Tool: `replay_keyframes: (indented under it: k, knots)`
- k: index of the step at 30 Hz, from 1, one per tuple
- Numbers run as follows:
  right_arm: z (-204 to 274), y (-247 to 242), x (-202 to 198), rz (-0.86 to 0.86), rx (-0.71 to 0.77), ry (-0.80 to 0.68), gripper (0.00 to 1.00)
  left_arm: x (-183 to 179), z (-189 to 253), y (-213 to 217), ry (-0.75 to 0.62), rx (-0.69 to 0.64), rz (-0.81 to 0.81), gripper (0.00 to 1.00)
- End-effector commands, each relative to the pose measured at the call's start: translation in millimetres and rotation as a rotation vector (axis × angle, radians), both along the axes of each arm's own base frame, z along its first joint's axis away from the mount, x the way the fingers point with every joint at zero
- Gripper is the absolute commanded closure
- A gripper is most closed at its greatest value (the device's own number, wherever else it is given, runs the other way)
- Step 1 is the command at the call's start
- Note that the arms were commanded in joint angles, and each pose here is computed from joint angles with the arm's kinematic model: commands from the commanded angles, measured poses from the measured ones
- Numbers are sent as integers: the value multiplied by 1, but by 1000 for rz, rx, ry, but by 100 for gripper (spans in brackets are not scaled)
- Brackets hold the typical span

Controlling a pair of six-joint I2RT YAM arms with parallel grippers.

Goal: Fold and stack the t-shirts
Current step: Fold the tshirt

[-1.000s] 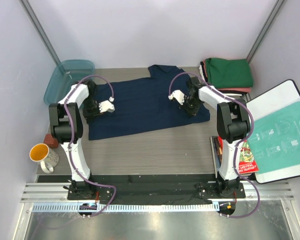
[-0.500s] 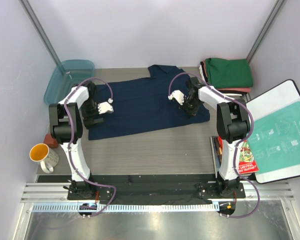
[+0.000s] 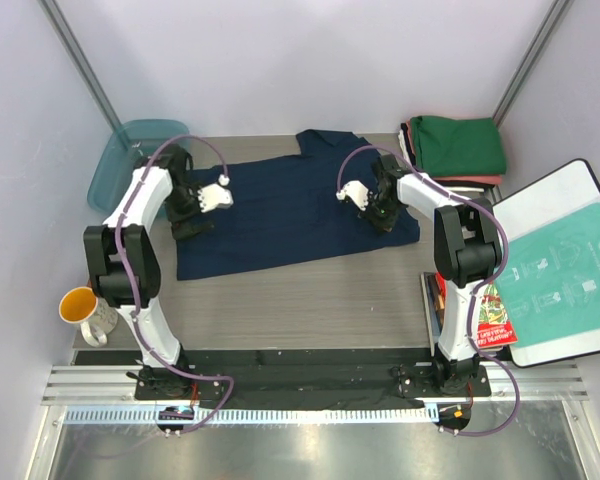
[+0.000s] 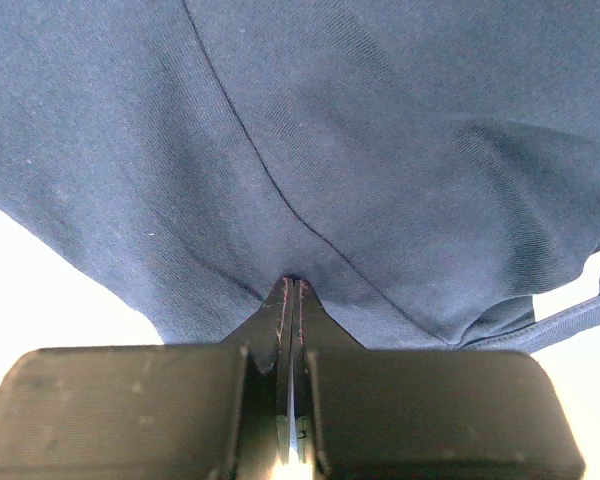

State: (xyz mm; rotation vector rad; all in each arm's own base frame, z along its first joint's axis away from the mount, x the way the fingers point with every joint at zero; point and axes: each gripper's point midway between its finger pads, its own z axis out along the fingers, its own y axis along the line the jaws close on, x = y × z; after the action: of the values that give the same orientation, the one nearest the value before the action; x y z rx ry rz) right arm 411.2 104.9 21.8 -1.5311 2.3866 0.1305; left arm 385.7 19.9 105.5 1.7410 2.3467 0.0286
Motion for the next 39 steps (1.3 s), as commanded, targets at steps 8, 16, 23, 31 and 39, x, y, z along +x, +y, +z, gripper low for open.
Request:
replay_keyframes:
  k: [8, 16, 23, 31, 39]
  knots:
    - [14, -9, 20, -29, -46, -102, 99, -71, -65, -52, 274, -30, -79, 92]
    - [16, -12, 25, -39, -37, -116, 99, -80, -88, -37, 294, 50, -64, 95]
    - [0, -23, 12, -35, -72, -83, 99, -114, -111, -29, 415, 108, -77, 99]
    - [-7, -29, -26, -27, -64, -25, 99, -158, -108, -43, 471, 100, -181, 100]
    - [-7, -37, -74, -17, -69, 26, 99, -176, -105, -45, 461, 96, -201, 99]
